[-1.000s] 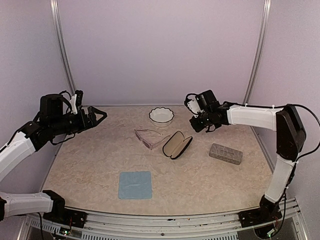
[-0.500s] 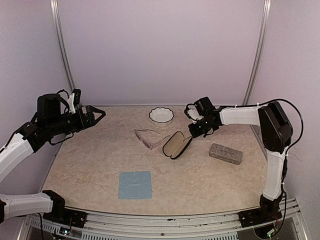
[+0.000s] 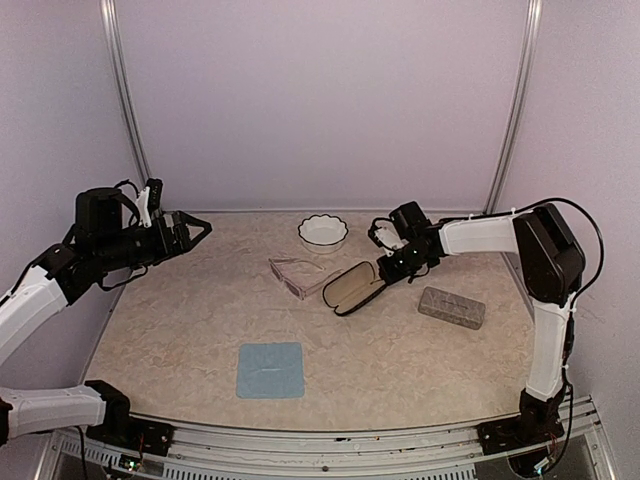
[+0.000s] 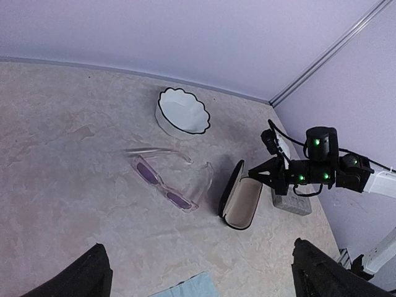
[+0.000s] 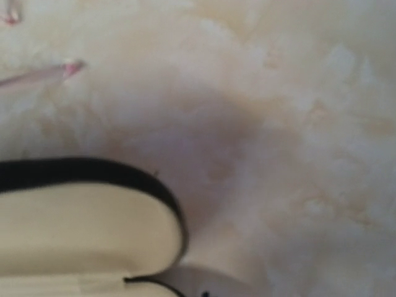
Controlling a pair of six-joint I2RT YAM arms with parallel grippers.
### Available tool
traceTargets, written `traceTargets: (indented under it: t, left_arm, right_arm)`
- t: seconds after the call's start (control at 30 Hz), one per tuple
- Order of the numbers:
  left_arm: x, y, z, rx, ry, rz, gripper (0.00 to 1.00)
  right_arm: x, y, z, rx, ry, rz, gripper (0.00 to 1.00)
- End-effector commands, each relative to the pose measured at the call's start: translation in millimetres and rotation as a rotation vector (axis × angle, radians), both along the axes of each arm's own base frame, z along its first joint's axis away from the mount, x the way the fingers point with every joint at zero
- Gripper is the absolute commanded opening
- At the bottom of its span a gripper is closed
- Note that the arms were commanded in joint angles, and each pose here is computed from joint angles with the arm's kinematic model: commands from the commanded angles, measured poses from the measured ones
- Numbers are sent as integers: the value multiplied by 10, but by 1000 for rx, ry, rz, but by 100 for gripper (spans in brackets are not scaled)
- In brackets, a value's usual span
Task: Organize the sunglasses
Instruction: Adjust the opened sunglasses case at the center of the board.
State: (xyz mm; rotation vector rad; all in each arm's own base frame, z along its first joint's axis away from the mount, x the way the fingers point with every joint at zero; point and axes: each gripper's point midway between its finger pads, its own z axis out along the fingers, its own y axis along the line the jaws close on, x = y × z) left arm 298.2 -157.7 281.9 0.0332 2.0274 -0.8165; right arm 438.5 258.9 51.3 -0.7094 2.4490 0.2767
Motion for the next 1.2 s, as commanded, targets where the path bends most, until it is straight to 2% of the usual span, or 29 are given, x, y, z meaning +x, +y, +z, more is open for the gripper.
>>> traceTargets:
  t: [0.0,0.33,0.63,0.77,0.87,1.03,1.17]
  left_arm:
    - [20,13,-18,-6,-4,8,99]
    - [17,1,-28,-11,-4,2,99]
    - [33,2,-119,-7,28,8,99]
    - [50,16,-243,-1,70,27,99]
    - [65,20,-359,5,111,41,99]
    - [45,-9,-605,15,190,70,99]
    - [-13,-125,-824,44,244,59,99]
  right_arm:
    - [-101,-4,51,31,19,16,0]
    - [-302,100,134,58,27,30,0]
    - [-220,124,443,31,-44,18,0]
    - [-258,217,732,22,-109,31,14]
    - [-363,355,932,47,-140,54,30]
    - [-619,575,1175,114,-164,83,50]
    - [-891,775,1277,184,-154,116,61]
